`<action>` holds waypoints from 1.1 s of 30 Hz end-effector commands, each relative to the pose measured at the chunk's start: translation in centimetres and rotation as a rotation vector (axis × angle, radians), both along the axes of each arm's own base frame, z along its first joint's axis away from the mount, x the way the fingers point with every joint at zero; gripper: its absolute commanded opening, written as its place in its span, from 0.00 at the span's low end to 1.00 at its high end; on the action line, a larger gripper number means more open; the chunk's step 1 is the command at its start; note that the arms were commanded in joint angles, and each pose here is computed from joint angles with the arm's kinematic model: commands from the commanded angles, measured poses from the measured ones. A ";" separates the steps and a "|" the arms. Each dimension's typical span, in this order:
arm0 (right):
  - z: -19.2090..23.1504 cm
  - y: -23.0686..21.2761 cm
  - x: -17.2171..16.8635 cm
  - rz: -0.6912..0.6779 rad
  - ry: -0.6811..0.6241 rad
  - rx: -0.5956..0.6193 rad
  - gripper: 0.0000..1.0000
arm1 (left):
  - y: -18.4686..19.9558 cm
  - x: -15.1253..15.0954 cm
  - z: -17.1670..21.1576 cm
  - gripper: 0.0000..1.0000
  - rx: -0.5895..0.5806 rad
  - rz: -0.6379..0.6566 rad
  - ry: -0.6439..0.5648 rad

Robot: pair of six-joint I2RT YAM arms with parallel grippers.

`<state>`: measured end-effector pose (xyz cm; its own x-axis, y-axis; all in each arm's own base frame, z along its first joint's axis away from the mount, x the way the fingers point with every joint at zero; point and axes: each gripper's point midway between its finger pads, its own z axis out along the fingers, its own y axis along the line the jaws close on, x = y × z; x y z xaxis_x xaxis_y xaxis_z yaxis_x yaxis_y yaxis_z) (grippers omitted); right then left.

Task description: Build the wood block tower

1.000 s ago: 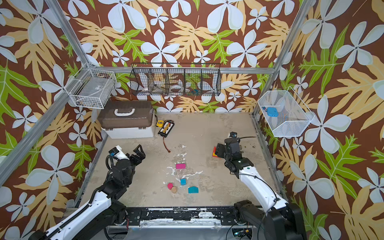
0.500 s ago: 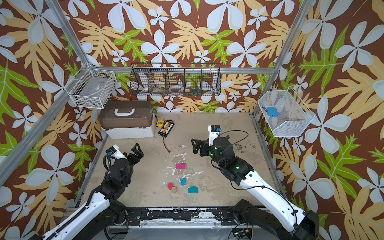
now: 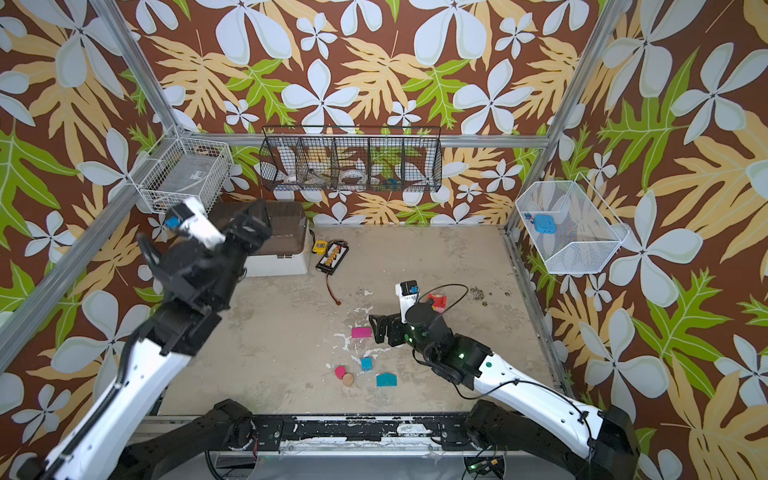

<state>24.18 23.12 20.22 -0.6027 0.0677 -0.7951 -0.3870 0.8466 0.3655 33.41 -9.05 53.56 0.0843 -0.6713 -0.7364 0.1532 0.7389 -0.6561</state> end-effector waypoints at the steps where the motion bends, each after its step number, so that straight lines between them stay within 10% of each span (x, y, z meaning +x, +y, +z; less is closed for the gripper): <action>1: -0.6 -0.4 0.5 -0.051 -0.006 0.001 1.00 | 1.6 -0.5 1.3 1.00 0.063 0.086 0.058; 17: -9.4 4.6 1.3 -0.083 0.128 -0.288 1.00 | 4.1 1.0 -12.2 1.00 0.223 0.283 0.221; 33: -16.9 8.3 3.9 -0.105 0.219 -0.427 0.94 | 4.9 -1.2 -29.6 0.97 0.126 0.261 0.360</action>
<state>27.71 31.23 3.44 -0.7678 -0.1827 -0.6141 -0.2627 0.9640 0.0416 32.05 -4.29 23.82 -0.1025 -0.5187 -0.8488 -0.2871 0.8324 -0.4740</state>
